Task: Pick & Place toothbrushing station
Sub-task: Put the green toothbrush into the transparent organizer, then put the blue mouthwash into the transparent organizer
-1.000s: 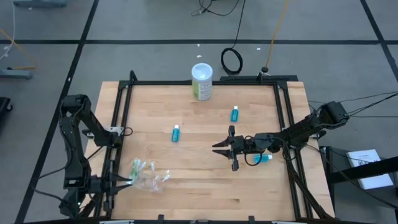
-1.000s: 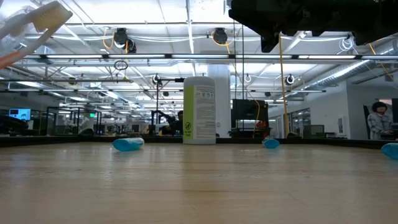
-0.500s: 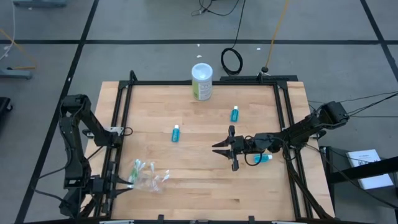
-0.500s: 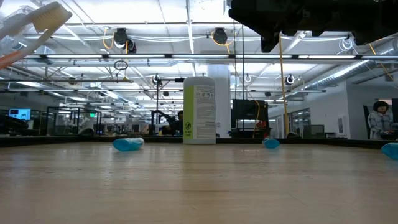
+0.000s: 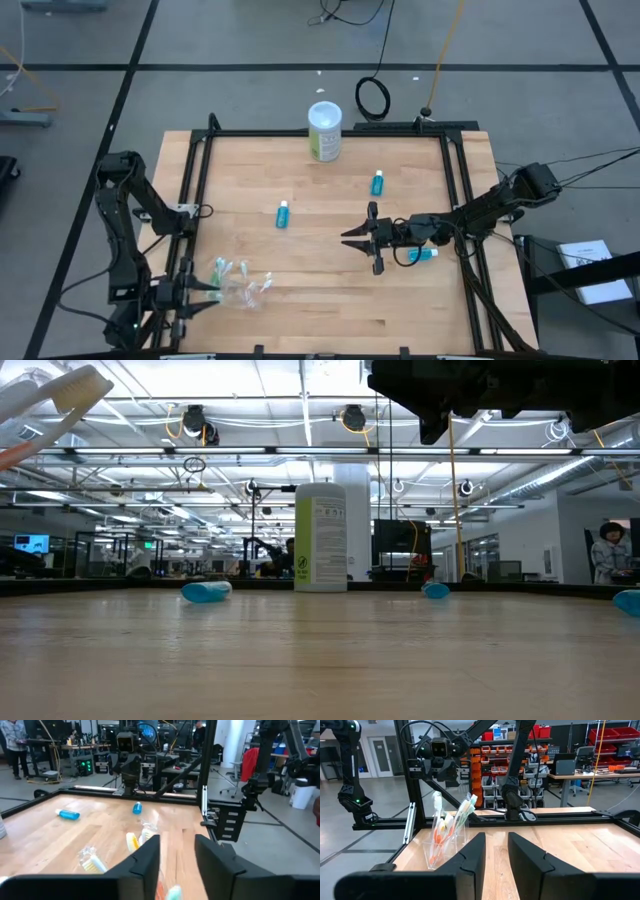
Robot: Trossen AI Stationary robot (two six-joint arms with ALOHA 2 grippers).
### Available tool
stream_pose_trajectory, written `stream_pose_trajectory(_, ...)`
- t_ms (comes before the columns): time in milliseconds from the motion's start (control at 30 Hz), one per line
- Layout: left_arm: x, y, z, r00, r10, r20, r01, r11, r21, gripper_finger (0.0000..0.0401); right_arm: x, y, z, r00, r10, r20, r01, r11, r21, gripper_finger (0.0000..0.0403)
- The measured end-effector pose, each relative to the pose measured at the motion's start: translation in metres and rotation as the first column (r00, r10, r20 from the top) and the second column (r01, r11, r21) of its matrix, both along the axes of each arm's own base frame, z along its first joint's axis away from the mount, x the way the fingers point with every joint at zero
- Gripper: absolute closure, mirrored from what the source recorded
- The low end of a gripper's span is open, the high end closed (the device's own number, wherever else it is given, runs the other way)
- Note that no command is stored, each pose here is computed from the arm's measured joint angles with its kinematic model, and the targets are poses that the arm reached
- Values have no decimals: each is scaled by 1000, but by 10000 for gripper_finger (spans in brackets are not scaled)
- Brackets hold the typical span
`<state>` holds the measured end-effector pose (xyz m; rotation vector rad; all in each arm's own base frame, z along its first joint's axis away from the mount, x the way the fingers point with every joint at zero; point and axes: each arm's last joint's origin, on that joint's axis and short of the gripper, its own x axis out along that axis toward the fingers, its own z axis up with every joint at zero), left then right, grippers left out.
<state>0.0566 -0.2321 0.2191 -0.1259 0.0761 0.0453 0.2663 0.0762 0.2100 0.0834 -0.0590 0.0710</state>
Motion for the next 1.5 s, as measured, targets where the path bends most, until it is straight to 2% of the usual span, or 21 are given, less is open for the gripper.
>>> stream_pose_trajectory(267,2,0,0,1000,-8,-14,9,999,46,201,0,0,0,1000,0,0,0,1000,0,330)
stream_pose_trajectory(533,3,0,6,994,78,71,-85,991,107,189,0,0,0,1000,0,0,0,1000,0,330)
stream_pose_trajectory(600,5,2,8,993,89,71,-95,991,90,189,0,0,0,1000,0,0,0,1000,-1,330)
stream_pose_trajectory(700,13,4,22,987,140,81,-137,990,-41,189,0,0,0,1000,0,0,0,1000,-2,330)
stream_pose_trajectory(767,20,5,25,984,162,77,-159,986,-44,189,0,0,0,1000,0,-1,0,1000,-3,330)
stream_pose_trajectory(900,43,3,45,998,49,30,-47,997,-67,189,0,0,-1,1000,0,-7,0,1000,-5,330)
stream_pose_trajectory(1000,65,3,57,990,-126,56,127,992,-8,189,0,0,-1,1000,0,-8,0,1000,-8,330)
stream_pose_trajectory(1067,76,7,66,976,-190,104,188,982,29,189,0,0,-1,1000,0,-9,0,1000,-10,330)
stream_pose_trajectory(1167,90,15,71,976,-172,138,157,981,112,189,0,0,-1,1000,0,-15,0,1000,-10,330)
stream_pose_trajectory(1233,99,22,72,981,-125,147,107,986,124,189,0,0,-2,1000,0,-20,0,1000,-8,330)
stream_pose_trajectory(1400,126,41,72,983,-99,153,85,992,95,190,0,1,-2,1000,7,-21,-7,1000,-10,330)
stream_pose_trajectory(1500,141,53,72,973,-158,165,151,987,55,190,-2,5,0,994,105,-17,-106,993,-46,330)
